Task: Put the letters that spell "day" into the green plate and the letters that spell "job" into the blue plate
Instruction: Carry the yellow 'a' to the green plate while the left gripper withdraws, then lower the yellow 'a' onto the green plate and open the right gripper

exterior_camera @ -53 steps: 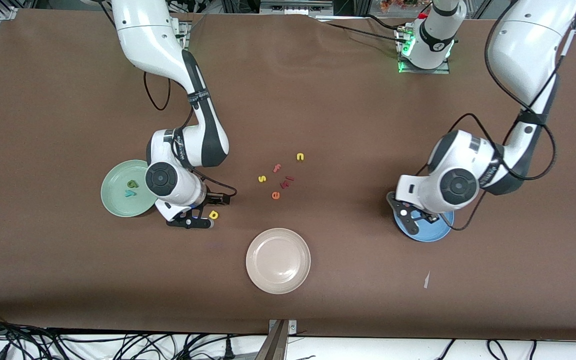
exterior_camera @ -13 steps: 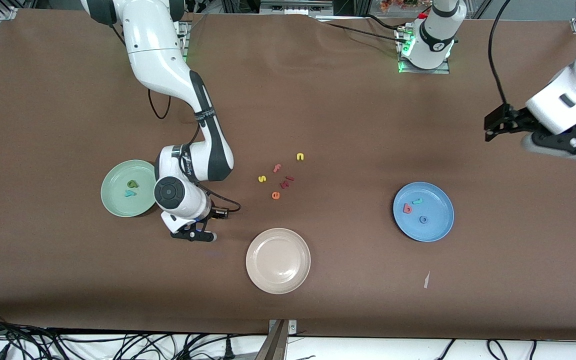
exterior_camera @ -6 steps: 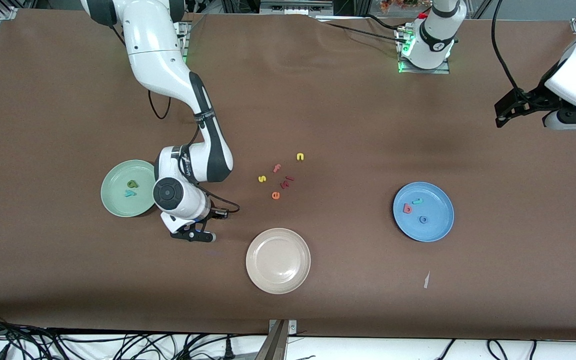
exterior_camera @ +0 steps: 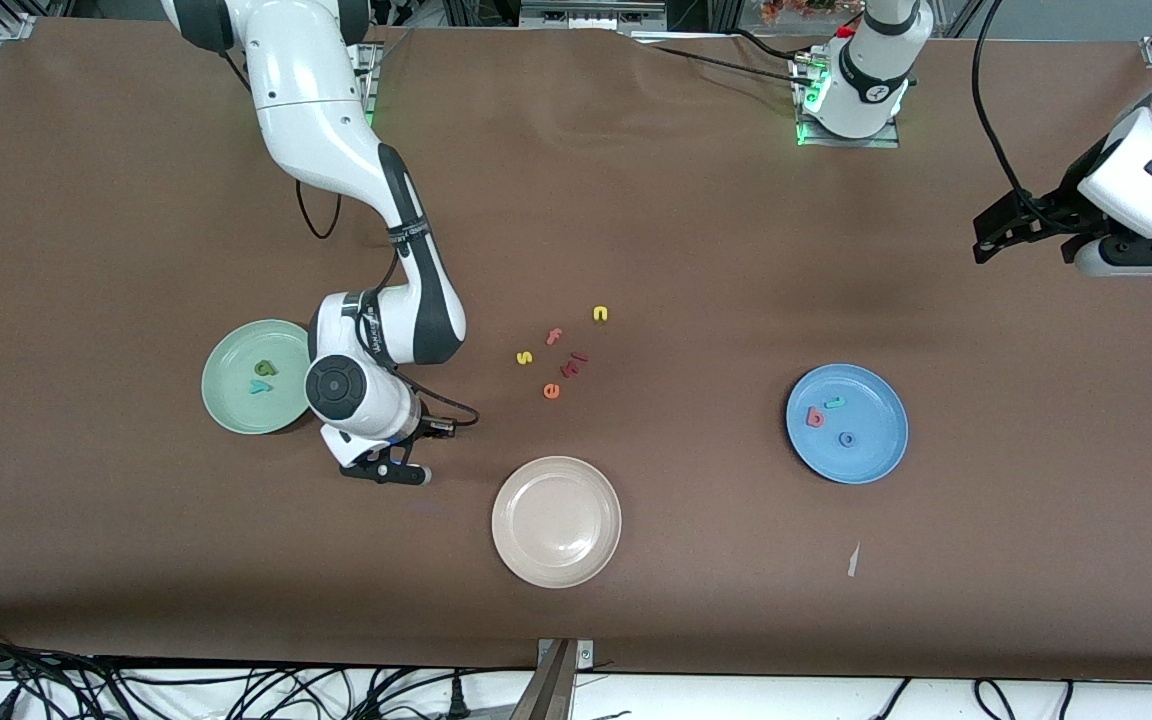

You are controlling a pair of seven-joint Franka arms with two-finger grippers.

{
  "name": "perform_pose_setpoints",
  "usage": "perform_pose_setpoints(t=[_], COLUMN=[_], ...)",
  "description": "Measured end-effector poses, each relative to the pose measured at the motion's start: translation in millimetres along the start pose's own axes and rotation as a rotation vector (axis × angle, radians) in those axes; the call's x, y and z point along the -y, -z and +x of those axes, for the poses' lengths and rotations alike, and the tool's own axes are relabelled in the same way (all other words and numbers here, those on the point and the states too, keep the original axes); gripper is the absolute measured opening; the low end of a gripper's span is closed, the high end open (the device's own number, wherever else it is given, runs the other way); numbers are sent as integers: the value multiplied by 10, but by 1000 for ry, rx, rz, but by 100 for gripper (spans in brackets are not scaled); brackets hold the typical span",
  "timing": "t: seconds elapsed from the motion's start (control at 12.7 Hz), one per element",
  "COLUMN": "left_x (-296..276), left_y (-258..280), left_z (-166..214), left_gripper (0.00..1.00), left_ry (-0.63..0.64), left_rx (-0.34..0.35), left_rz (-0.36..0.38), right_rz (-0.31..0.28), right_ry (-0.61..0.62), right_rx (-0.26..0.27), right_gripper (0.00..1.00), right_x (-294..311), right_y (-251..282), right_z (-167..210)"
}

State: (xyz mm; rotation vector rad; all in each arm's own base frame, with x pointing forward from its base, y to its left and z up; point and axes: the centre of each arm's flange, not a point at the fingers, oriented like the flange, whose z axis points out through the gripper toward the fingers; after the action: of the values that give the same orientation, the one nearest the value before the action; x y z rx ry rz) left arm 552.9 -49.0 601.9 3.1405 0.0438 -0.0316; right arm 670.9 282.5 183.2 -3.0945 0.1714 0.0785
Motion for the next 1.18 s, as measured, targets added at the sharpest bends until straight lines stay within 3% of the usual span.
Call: perform_pose_setpoints(t=[0.16, 0.39, 0.63, 0.87, 1.03, 1.18], left_x=[16, 23, 27, 35, 111, 168], left_y=[-6, 42, 94, 72, 83, 75], left_z=[8, 13, 23, 68, 98, 114], left_gripper=[100, 100, 100, 100, 100, 100], left_ry=[5, 6, 18, 22, 36, 49], left_rx=[1, -9, -21, -20, -23, -20], left_rz=[-1, -2, -4, -5, -6, -20], right_rz=[17, 26, 6, -9, -3, 3], right_ry=[1, 20, 50, 82, 89, 86], right_rx=[0, 62, 158, 200, 203, 154], right_gripper=[30, 30, 30, 30, 30, 30], right_x=[50, -242, -947, -1710, -2080, -2249], right_y=[127, 714, 1162, 1188, 1103, 1012], right_z=[9, 92, 179, 180, 112, 30])
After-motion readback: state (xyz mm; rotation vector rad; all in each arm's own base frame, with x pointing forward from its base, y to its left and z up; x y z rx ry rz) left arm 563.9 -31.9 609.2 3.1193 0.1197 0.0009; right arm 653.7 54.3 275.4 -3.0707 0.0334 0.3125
